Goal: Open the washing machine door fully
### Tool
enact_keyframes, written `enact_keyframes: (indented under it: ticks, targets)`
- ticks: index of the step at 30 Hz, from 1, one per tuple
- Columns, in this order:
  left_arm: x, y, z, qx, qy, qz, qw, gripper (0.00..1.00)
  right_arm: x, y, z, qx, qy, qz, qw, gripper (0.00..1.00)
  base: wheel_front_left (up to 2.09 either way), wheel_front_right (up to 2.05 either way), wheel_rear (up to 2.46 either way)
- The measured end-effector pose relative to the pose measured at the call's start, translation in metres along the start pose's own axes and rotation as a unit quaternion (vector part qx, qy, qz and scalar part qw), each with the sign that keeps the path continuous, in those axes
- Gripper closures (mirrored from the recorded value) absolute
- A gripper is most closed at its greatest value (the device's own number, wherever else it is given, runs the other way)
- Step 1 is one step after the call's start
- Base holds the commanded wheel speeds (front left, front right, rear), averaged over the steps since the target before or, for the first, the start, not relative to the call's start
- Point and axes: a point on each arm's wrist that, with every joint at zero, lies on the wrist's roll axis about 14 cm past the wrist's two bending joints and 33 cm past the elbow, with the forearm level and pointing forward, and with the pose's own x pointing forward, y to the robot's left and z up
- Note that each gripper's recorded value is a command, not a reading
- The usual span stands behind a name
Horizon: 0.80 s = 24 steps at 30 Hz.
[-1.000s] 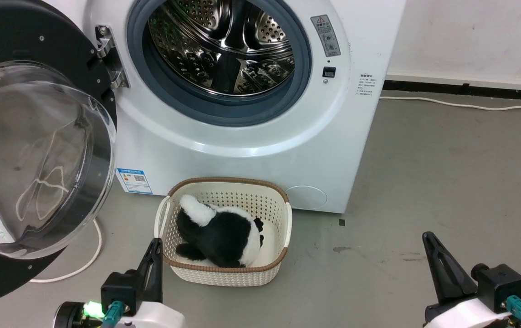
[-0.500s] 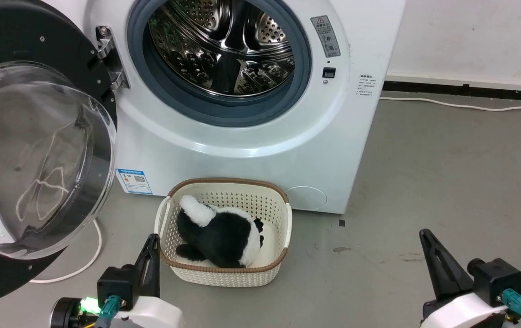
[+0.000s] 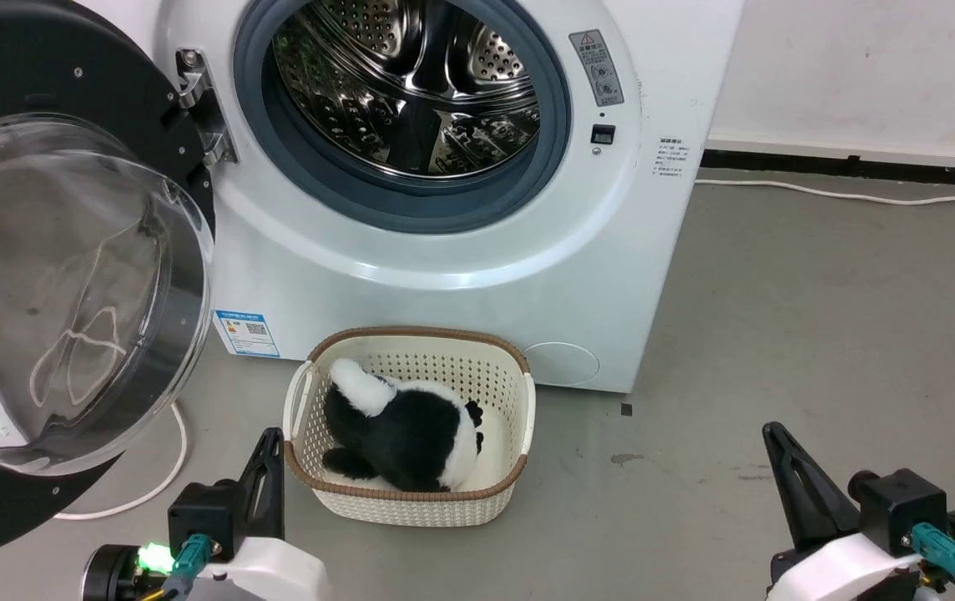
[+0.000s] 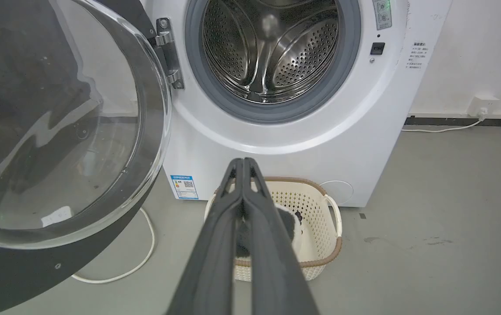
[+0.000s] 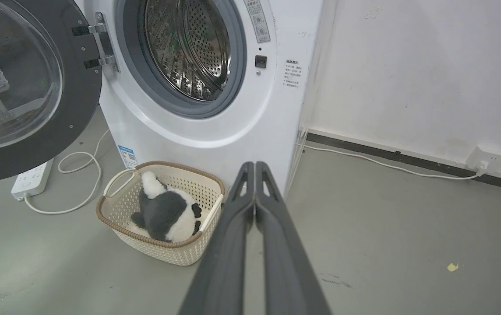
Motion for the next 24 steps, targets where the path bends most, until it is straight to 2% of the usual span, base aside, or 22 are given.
enact_keyframes:
  ticks: [24]
  targets:
    - [0.0011, 0.0055, 0.0029, -0.001, 0.008, 0.006, 1.0, 1.0, 0.0038, 0.0042, -0.0004, -0.005, 0.013, 0.007, 1.0, 1.0, 0.0, 0.0, 0.0]
